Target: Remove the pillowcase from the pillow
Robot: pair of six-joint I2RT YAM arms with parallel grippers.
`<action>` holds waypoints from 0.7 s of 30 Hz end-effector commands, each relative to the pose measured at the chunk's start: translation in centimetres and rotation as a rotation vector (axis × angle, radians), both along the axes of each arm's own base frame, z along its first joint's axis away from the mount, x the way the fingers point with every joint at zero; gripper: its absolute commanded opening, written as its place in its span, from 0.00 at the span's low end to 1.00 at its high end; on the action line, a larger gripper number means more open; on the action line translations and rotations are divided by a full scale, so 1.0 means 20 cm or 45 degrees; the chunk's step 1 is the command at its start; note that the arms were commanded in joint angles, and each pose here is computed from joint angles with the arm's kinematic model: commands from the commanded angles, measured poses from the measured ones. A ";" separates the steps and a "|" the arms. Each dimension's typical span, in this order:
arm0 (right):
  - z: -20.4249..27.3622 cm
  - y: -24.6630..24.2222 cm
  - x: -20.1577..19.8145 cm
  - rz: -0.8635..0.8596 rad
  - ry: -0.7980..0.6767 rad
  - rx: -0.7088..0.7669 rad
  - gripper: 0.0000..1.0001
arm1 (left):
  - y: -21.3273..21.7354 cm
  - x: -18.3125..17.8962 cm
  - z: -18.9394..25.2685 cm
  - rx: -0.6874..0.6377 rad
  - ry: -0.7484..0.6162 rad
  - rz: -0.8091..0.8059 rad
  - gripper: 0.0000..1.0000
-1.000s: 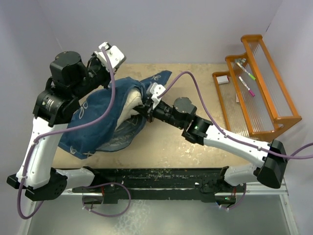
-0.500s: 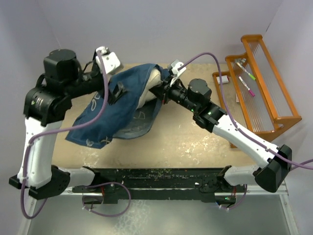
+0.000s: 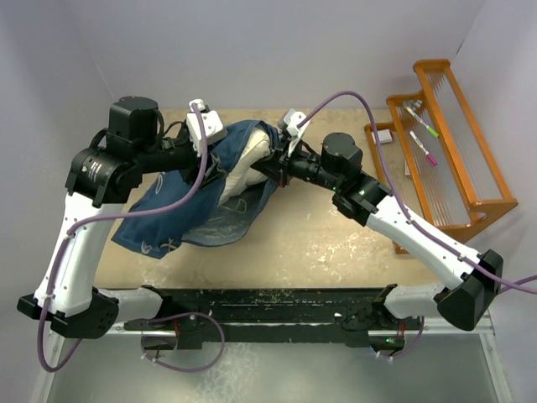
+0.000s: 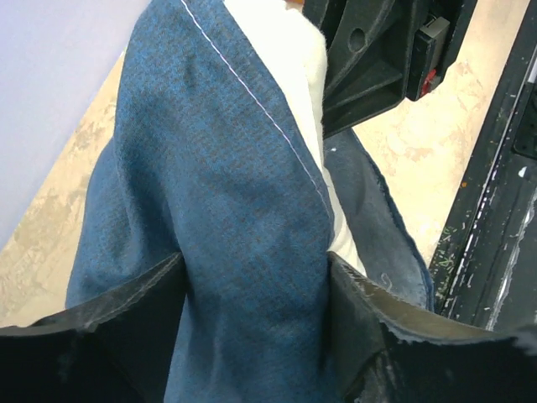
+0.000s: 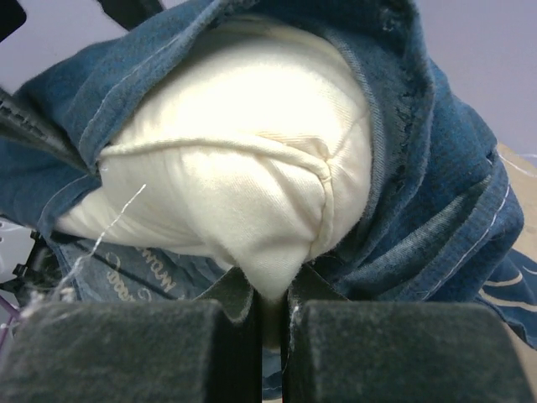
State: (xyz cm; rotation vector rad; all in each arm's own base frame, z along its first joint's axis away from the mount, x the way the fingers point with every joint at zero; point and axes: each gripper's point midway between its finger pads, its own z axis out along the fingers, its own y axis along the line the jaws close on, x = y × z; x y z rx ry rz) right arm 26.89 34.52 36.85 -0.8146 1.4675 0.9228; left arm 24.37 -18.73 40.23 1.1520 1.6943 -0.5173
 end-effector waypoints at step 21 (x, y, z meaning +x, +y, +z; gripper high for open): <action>0.20 -0.08 -0.04 -0.036 -0.127 0.090 0.00 | 0.17 0.05 0.24 -0.069 -0.271 0.287 0.23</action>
